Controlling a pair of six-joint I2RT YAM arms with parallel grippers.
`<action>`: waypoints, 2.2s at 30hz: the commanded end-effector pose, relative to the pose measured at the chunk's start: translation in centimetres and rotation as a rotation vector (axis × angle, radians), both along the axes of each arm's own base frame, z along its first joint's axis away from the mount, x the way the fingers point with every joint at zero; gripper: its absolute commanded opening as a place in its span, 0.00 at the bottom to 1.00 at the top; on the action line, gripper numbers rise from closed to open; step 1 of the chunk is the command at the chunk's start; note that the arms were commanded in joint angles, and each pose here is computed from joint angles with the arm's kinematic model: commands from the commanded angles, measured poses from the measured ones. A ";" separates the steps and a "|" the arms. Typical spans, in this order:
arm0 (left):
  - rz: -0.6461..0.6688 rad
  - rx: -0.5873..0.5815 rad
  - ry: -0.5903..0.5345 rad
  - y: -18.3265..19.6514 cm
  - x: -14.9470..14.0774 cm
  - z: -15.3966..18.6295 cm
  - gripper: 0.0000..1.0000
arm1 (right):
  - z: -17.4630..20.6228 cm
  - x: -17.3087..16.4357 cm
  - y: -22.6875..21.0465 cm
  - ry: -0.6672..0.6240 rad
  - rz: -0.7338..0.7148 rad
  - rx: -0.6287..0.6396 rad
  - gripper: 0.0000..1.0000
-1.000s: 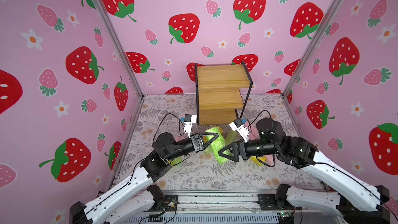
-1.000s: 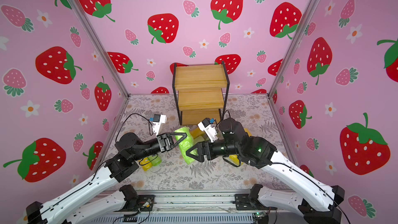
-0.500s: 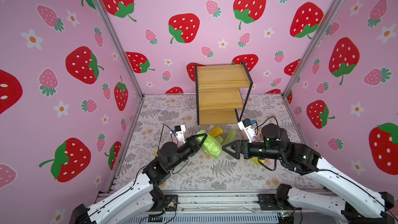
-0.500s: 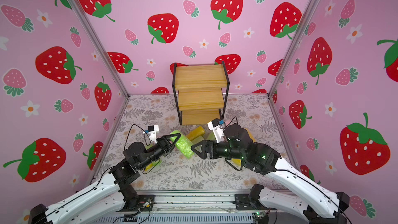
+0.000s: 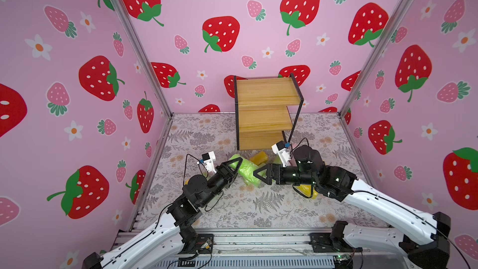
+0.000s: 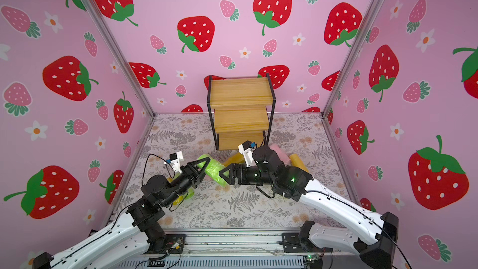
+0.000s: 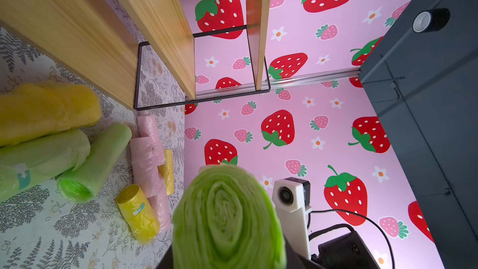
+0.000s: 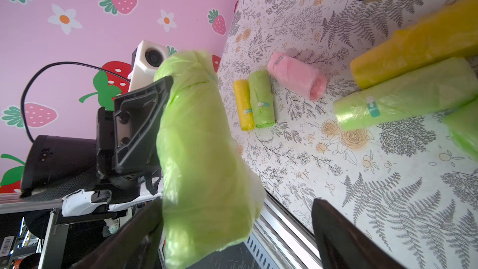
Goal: Sort the rolls of trash bags by color and place them on the shelf
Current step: Pick up the roll of trash bags from the center of the board, then place the roll of trash bags on the shelf.
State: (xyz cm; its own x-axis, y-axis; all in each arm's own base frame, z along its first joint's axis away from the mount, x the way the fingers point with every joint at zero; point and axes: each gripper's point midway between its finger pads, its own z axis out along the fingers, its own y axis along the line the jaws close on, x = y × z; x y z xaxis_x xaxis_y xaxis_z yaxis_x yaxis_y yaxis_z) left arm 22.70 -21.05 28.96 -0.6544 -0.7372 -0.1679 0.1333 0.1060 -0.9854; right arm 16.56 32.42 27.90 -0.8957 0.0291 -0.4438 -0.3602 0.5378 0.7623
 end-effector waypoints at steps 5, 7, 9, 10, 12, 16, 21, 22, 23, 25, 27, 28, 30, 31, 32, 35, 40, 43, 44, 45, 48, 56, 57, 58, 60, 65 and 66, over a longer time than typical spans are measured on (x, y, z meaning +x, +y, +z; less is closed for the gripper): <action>0.013 -0.076 -0.054 0.4 -0.2 2.1 0.00 | 1.8 -0.4 2.0 -0.011 0.047 0.073 0.90; 0.013 -0.079 -0.055 0.4 -0.1 2.3 0.00 | 1.7 -0.6 2.3 -0.010 0.054 0.074 0.87; 0.013 -0.079 -0.055 0.4 -0.1 2.2 0.00 | 1.7 -0.6 2.5 -0.009 0.056 0.077 0.84; 0.012 -0.079 -0.056 0.4 -0.1 2.2 0.00 | 1.8 -0.6 2.6 -0.010 0.059 0.079 0.81; 0.014 -0.081 -0.053 0.4 -0.1 2.2 0.00 | 1.8 -0.7 2.8 -0.008 0.064 0.083 0.74; 0.020 -0.083 -0.054 0.5 -0.1 2.1 0.00 | 2.0 -0.8 3.2 -0.008 0.075 0.088 0.41; 0.025 -0.065 -0.051 0.7 -0.2 2.0 0.09 | 2.5 -0.4 2.7 -0.033 0.051 0.064 0.00; 0.031 -0.045 -0.039 0.9 -0.2 1.8 0.39 | 2.7 -0.2 2.4 -0.044 0.040 0.048 0.00; 0.038 -0.023 -0.025 1.0 -0.2 1.6 0.65 | 3.1 0.0 2.1 -0.063 0.032 0.035 0.00; 0.065 0.063 -0.005 1.9 -0.4 1.4 1.00 | 3.9 0.5 1.0 -0.098 0.006 0.001 0.00; 0.089 0.147 -0.015 2.9 -0.8 1.8 1.00 | 5.0 1.3 0.0 -0.129 -0.025 -0.028 0.00; 0.105 0.190 -0.023 3.5 -0.9 2.1 1.00 | 5.8 1.8 -0.6 -0.145 -0.040 -0.033 0.00; 0.140 0.260 -0.042 4.8 -1.3 2.9 1.00 | 7.1 2.8 -1.8 -0.167 -0.071 -0.041 0.00; 0.159 0.296 -0.057 5.5 -1.5 3.4 1.00 | 7.9 3.4 -2.4 -0.177 -0.088 -0.038 0.00; 0.173 0.323 -0.072 6.1 -1.7 3.9 1.00 | 8.5 3.9 -3.0 -0.184 -0.103 -0.039 0.00; 0.213 0.406 -0.102 7.7 -2.3 5.0 1.00 | 11.2 6.2 -4.9 -0.219 -0.164 -0.024 0.00; 0.221 0.455 -0.121 8.6 -2.9 5.4 1.00 | 16.7 11.7 -8.6 -0.314 -0.337 0.000 0.00; 0.204 0.459 -0.109 8.2 -2.9 4.7 1.00 | 18.4 15.1 -9.6 -0.351 -0.395 -0.027 0.00; 0.199 0.461 -0.105 8.1 -2.9 4.5 1.00 | 19.0 16.0 -9.8 -0.360 -0.408 -0.030 0.00; 0.194 0.466 -0.101 8.0 -2.8 4.3 1.00 | 19.3 17.2 -9.9 -0.364 -0.415 -0.032 0.00; 0.181 0.486 -0.092 7.7 -2.6 3.8 0.99 | 19.5 20.6 -10.4 -0.368 -0.452 -0.056 0.00; 0.113 0.562 -0.067 5.9 -2.1 2.2 0.98 | 17.7 27.7 -12.3 -0.345 -0.542 -0.101 0.00; 0.104 0.574 -0.065 5.7 -1.9 2.1 0.98 | 17.4 28.2 -12.4 -0.346 -0.543 -0.108 0.00; 0.093 0.584 -0.062 5.5 -1.9 1.9 0.97 | 17.2 28.7 -12.4 -0.348 -0.545 -0.116 0.00; 0.074 0.602 -0.059 5.0 -1.7 1.7 0.97 | 16.8 29.4 -12.4 -0.356 -0.543 -0.131 0.00; 0.044 0.627 -0.059 4.2 -1.5 1.6 0.95 | 15.0 31.0 -12.5 -0.340 -0.543 -0.193 0.00; 0.040 0.629 -0.057 4.1 -1.4 1.5 0.95 | 14.7 31.2 -12.5 -0.339 -0.541 -0.202 0.02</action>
State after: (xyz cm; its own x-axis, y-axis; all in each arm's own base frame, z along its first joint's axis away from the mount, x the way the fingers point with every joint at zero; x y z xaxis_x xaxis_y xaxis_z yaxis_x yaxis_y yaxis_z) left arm 21.57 -16.65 28.46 -0.6119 -0.5269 -0.5899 0.1140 0.6793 -0.7250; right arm 47.83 20.21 39.94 -0.6476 0.3391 -0.6824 -0.1470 0.8231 0.5485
